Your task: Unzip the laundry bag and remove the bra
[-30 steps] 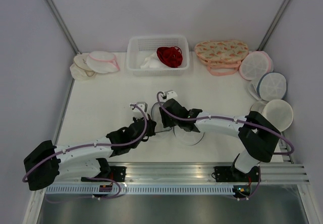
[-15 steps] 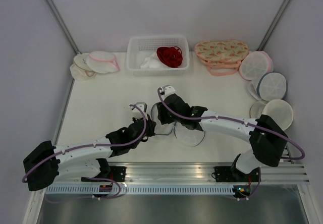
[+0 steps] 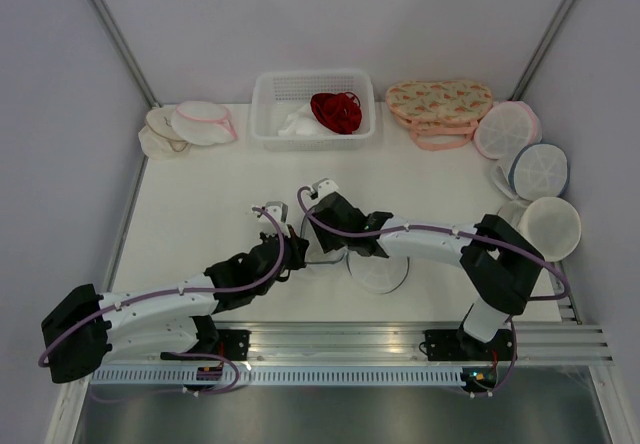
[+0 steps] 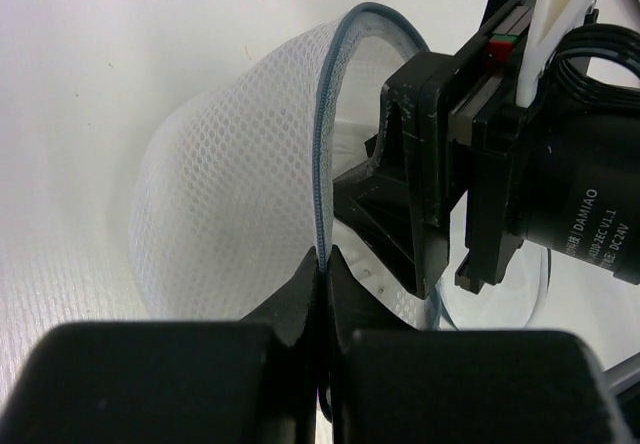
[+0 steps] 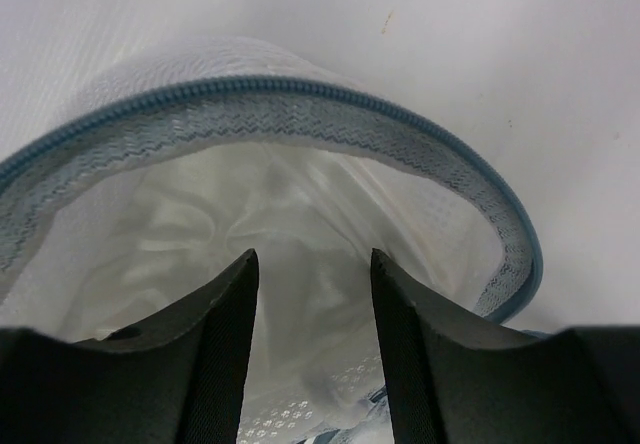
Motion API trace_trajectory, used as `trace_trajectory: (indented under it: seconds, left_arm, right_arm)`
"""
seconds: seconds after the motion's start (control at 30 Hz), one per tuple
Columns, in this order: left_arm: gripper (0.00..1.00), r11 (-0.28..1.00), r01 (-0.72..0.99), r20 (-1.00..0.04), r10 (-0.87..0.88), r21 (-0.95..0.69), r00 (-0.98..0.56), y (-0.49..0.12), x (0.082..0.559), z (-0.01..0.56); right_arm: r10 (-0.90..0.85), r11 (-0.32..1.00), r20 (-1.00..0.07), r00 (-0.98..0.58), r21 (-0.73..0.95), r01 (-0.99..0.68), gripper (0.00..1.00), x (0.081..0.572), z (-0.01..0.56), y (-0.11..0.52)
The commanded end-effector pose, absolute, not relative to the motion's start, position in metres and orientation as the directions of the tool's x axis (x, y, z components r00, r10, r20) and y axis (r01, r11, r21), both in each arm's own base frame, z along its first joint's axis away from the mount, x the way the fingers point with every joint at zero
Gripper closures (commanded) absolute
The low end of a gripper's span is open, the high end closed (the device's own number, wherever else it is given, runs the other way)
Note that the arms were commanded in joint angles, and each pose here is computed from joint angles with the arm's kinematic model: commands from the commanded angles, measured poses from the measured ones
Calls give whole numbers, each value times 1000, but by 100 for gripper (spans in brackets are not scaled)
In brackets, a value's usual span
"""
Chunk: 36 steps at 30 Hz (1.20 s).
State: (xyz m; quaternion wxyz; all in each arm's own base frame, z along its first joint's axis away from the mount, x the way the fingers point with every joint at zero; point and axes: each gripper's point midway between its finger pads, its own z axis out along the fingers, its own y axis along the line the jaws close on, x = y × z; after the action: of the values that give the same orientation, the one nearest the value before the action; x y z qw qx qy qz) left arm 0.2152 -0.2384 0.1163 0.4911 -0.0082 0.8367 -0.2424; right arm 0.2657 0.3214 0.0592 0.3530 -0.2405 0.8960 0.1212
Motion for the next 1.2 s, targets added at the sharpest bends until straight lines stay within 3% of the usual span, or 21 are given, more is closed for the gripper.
trace_trajectory:
  seconds: [0.0, 0.3, 0.4, 0.43, 0.47, 0.63, 0.77, 0.97, 1.17]
  left_arm:
    - [98, 870, 216, -808, -284, -443, -516, -240, 215, 119]
    - [98, 873, 209, -806, -282, -441, -521, -241, 215, 116]
    - [98, 875, 206, -805, -281, -439, -523, -241, 216, 115]
    - [98, 874, 207, -805, -283, -441, -521, -241, 216, 116]
    - [98, 874, 206, -805, -283, -440, -521, -241, 216, 115]
    - [98, 877, 200, -804, -280, -437, -525, -239, 215, 112]
    - [98, 880, 192, -801, -280, -435, -529, -236, 214, 109]
    - [98, 881, 182, -795, -283, -436, -537, -236, 213, 104]
    - [98, 877, 183, -792, -288, -443, -538, -238, 213, 105]
  right_arm:
    - [-399, 843, -690, -604, -18, -537, 45, 273, 53, 316]
    - [-454, 841, -584, -673, -31, -540, 48, 259, 13, 307]
    - [-449, 842, -572, -686, -13, -540, 69, 256, 6, 309]
    - [-446, 844, -566, -693, -7, -537, 89, 254, 4, 309]
    - [-447, 842, -561, -697, -1, -539, 98, 252, 1, 309]
    - [-436, 837, -561, -704, 35, -547, 100, 244, 8, 308]
    - [-374, 787, -645, -666, 159, -596, 100, 233, 54, 323]
    - [-268, 608, -737, -620, 370, -703, 100, 201, 120, 349]
    - [-168, 448, -774, -610, 491, -747, 100, 177, 143, 364]
